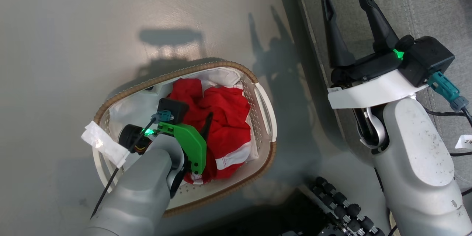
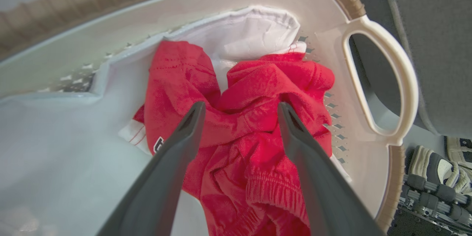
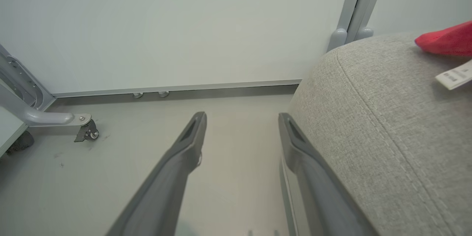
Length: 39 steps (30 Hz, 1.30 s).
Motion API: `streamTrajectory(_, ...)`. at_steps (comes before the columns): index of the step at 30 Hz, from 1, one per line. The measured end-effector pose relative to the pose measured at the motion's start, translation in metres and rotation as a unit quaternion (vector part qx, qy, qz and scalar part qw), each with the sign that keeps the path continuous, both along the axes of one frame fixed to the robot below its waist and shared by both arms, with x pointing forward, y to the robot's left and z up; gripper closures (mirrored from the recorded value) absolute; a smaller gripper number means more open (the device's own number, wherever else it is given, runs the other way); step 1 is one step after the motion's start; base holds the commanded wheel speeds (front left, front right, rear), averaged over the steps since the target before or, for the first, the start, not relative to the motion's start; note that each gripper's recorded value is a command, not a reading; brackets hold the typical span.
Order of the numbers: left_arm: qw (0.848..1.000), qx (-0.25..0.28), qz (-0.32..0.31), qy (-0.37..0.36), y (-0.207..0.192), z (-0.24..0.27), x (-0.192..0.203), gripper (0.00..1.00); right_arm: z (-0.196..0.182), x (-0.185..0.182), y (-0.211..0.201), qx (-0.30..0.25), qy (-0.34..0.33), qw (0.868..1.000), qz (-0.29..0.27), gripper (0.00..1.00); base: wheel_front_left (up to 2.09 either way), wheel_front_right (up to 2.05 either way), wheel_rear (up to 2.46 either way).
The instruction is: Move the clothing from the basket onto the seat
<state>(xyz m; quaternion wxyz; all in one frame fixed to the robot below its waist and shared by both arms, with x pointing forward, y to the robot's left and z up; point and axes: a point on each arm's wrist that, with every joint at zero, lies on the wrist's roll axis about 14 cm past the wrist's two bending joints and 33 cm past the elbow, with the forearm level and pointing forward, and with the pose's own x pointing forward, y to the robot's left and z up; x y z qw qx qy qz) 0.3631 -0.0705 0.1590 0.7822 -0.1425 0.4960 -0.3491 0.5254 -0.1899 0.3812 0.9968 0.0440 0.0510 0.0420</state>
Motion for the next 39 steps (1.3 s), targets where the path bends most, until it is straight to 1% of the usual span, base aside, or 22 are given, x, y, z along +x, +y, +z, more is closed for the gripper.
streamTrajectory(3, 0.999, 0.0, -0.027, 0.026, -0.006, -0.011, -0.017, 0.0, -0.012, 0.0, -0.002, -0.006, 0.012, 1.0, -0.001, 0.0, 0.0, 0.0, 0.0)
streamTrajectory(9, 0.997, -0.005, -0.029, 0.072, -0.01, -0.024, -0.037, 0.0, -0.033, -0.002, -0.004, -0.008, 0.033, 0.999, -0.003, 0.0, 0.0, 0.0, 0.0)
streamTrajectory(19, 0.99, 0.02, -0.062, 0.124, 0.001, -0.035, -0.066, 0.0, -0.046, -0.001, -0.003, -0.008, 0.042, 0.999, -0.003, 0.0, 0.0, 0.0, 0.0)
streamTrajectory(23, 0.989, 0.007, -0.06, 0.134, -0.005, -0.031, -0.07, 0.0, -0.048, -0.002, -0.002, -0.01, 0.044, 0.999, -0.002, 0.0, 0.0, 0.0, 0.0)
streamTrajectory(24, 0.989, 0.003, -0.064, 0.133, -0.007, -0.029, -0.07, 0.59, -0.048, -0.002, -0.002, -0.01, 0.044, 0.999, -0.001, 0.0, 0.0, 0.0, 0.0)
streamTrajectory(25, 0.99, -0.004, -0.064, 0.128, -0.01, -0.027, -0.07, 1.0, -0.048, -0.002, -0.002, -0.01, 0.044, 0.999, -0.001, 0.0, 0.0, 0.0, 0.0)
streamTrajectory(29, 0.991, -0.013, -0.062, 0.119, -0.015, -0.021, -0.067, 1.0, -0.041, 0.001, -0.001, -0.008, 0.037, 0.999, 0.001, 0.0, 0.0, 0.0, 0.0)
streamTrajectory(39, 0.998, -0.027, -0.039, 0.041, -0.016, 0.019, -0.043, 1.0, 0.005, -0.009, -0.007, 0.012, 0.008, 1.0, -0.015, 0.0, 0.0, 0.0, 0.0)
